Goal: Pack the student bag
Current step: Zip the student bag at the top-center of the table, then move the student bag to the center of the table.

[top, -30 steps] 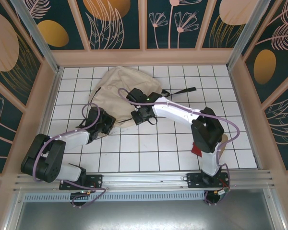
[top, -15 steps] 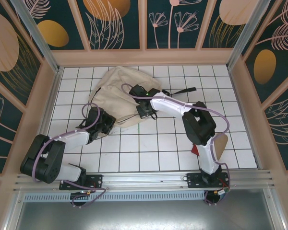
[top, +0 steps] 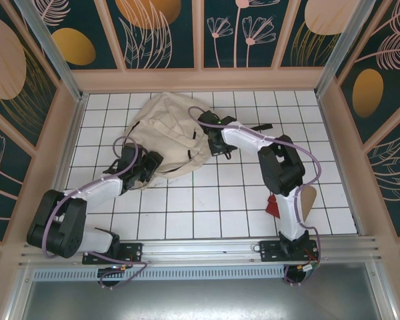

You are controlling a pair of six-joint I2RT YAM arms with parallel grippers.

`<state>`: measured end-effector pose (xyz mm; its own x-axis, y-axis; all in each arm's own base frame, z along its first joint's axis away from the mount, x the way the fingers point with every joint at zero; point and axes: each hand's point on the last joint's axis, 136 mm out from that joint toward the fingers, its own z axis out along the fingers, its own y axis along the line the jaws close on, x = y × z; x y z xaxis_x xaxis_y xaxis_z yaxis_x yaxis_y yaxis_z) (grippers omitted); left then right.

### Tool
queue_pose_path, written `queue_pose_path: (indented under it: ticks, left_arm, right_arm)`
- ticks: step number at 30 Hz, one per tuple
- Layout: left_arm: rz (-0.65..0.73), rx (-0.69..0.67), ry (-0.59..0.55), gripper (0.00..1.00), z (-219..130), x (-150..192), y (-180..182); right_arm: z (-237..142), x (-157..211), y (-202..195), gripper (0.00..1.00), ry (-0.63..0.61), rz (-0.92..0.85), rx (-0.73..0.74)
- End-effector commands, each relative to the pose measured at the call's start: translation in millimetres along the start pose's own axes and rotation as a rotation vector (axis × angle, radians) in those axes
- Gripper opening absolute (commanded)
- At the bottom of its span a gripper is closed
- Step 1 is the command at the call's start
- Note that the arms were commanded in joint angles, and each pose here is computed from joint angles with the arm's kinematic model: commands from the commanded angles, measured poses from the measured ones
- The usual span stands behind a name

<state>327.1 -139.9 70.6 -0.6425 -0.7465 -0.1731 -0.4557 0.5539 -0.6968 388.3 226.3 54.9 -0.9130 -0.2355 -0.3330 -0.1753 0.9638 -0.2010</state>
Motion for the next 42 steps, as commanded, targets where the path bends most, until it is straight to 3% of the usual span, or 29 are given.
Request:
queue_pose_path:
  ticks: [1, 4, 6, 11, 16, 31, 32, 35, 37, 42]
  left_arm:
    - [0.085, -0.048, -0.028, 0.69, -18, -10, -6]
    - [0.158, -0.073, -0.081, 0.74, -33, -23, -17]
    - [0.210, -0.079, -0.107, 0.75, -42, -30, -26]
    - [0.352, -0.035, -0.122, 0.82, -52, -39, -56]
    - [0.433, -0.006, -0.112, 0.86, -51, -41, -71]
    - [0.495, 0.033, -0.057, 0.89, -31, -40, -92]
    - [0.497, 0.037, -0.055, 0.89, -31, -40, -93]
    - [0.502, 0.054, -0.038, 0.89, -27, -37, -97]
    - [0.506, 0.055, -0.014, 0.89, -22, -33, -95]
    - [0.558, 0.077, 0.031, 0.83, -13, -25, -114]
  right_arm:
    - [-47, -11, 28, 0.11, -0.071, 0.062, -0.238]
    - [-60, -15, 36, 0.40, -0.077, 0.191, -0.357]
    - [-63, -14, 45, 0.50, -0.068, 0.308, -0.483]
    - [-42, -5, 48, 0.55, -0.006, 0.594, -0.626]
    - [-26, 0, 63, 0.56, 0.047, 0.636, -0.690]
    - [3, 1, 79, 0.42, 0.093, 0.614, -0.714]
    - [3, 1, 79, 0.38, 0.088, 0.613, -0.716]
    - [2, 2, 73, 0.12, 0.070, 0.607, -0.694]
    - [-1, 7, 66, 0.00, 0.061, 0.589, -0.672]
    - [-7, 50, 38, 0.00, 0.094, 0.502, -0.575]
